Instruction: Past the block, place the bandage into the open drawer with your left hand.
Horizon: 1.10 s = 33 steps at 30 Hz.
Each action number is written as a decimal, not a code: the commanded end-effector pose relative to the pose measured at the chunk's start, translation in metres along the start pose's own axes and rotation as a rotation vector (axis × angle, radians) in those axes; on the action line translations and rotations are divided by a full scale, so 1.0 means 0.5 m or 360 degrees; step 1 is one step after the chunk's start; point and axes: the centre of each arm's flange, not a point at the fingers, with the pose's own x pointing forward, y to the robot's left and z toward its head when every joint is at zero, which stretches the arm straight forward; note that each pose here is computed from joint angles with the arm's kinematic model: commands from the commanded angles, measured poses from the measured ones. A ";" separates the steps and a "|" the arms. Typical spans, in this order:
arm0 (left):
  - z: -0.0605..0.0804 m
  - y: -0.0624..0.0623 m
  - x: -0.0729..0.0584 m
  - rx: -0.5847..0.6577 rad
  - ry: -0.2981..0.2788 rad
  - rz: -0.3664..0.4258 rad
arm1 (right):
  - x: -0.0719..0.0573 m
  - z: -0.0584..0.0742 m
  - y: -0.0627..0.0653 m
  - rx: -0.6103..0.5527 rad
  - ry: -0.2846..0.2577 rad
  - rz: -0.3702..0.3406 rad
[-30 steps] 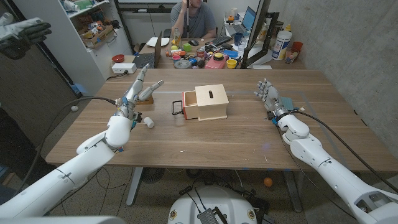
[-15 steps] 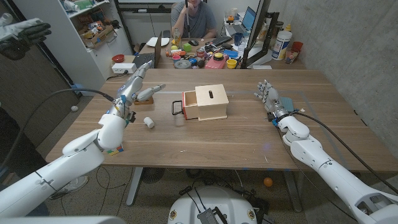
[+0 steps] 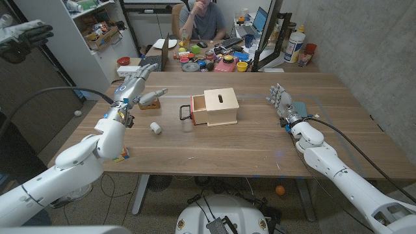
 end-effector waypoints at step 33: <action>-0.006 -0.041 0.020 0.0345 0.0103 -0.0452 | -0.030 -0.008 -0.002 0.0025 -0.0011 -0.0038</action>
